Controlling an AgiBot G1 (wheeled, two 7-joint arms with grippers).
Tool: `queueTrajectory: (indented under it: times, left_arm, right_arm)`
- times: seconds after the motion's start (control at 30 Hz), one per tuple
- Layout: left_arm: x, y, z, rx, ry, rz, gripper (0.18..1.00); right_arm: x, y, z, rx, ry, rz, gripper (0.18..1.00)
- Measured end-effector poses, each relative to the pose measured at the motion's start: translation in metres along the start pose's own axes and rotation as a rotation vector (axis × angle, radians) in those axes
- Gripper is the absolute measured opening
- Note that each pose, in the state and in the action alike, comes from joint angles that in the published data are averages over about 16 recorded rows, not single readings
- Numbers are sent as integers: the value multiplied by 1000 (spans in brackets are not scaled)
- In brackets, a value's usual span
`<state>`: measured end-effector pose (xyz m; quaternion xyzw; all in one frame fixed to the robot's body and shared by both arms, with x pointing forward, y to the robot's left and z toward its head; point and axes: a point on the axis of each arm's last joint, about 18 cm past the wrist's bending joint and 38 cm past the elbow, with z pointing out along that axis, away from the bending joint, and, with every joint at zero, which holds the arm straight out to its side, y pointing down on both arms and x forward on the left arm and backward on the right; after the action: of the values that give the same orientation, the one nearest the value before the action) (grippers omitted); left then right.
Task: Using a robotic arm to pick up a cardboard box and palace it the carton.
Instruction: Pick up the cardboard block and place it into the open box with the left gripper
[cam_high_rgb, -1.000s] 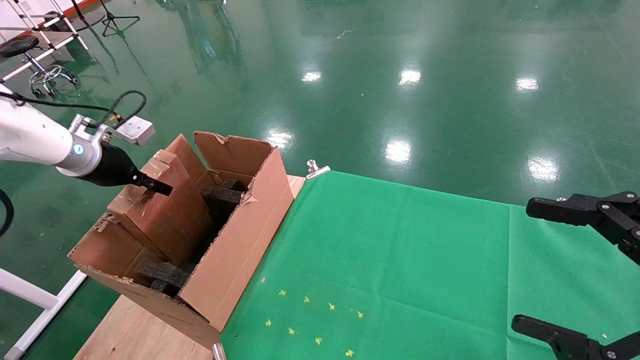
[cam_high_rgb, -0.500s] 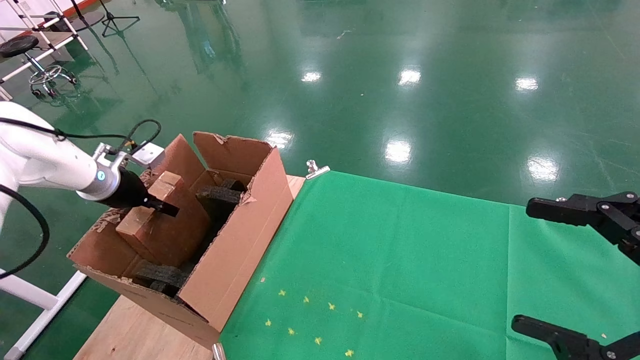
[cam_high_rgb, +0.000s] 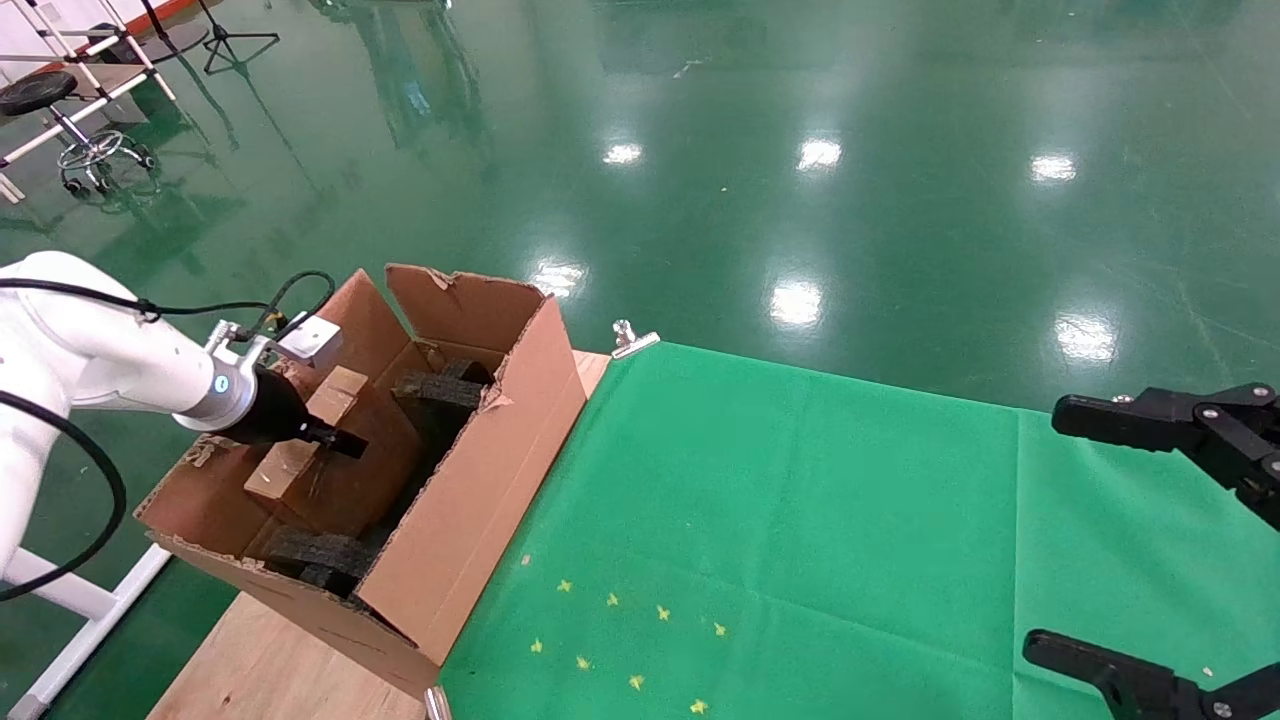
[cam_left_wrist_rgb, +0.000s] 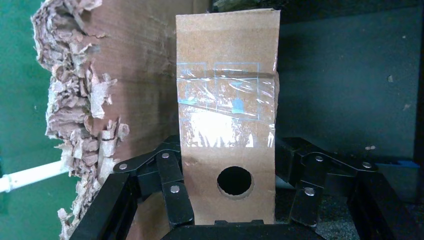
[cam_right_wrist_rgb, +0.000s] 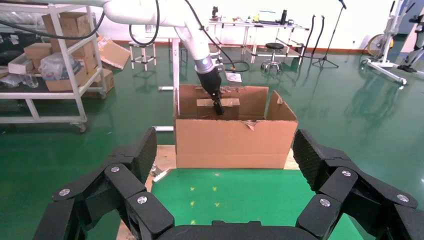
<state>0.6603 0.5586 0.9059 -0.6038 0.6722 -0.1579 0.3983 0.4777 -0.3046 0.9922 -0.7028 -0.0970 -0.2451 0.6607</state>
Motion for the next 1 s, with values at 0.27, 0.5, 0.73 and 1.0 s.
queueTrajectory:
  times: [0.27,0.5,0.73,1.0]
  left_arm:
    - [1,1,2,3,1,1,335]
    - [0,1,1,0,3,0,393]
    - [-3,-4,-3,12,-1,2,501]
    - [-7,-21,-23,99,72,-1,670]
  right_arm:
    - [0,0,0,0,0,0,1001]
    - [0,0,0,0,0,0,1001]
    - [0,0,0,0,0,0,1001]
    - [0,0,0,0,0,0,1001]
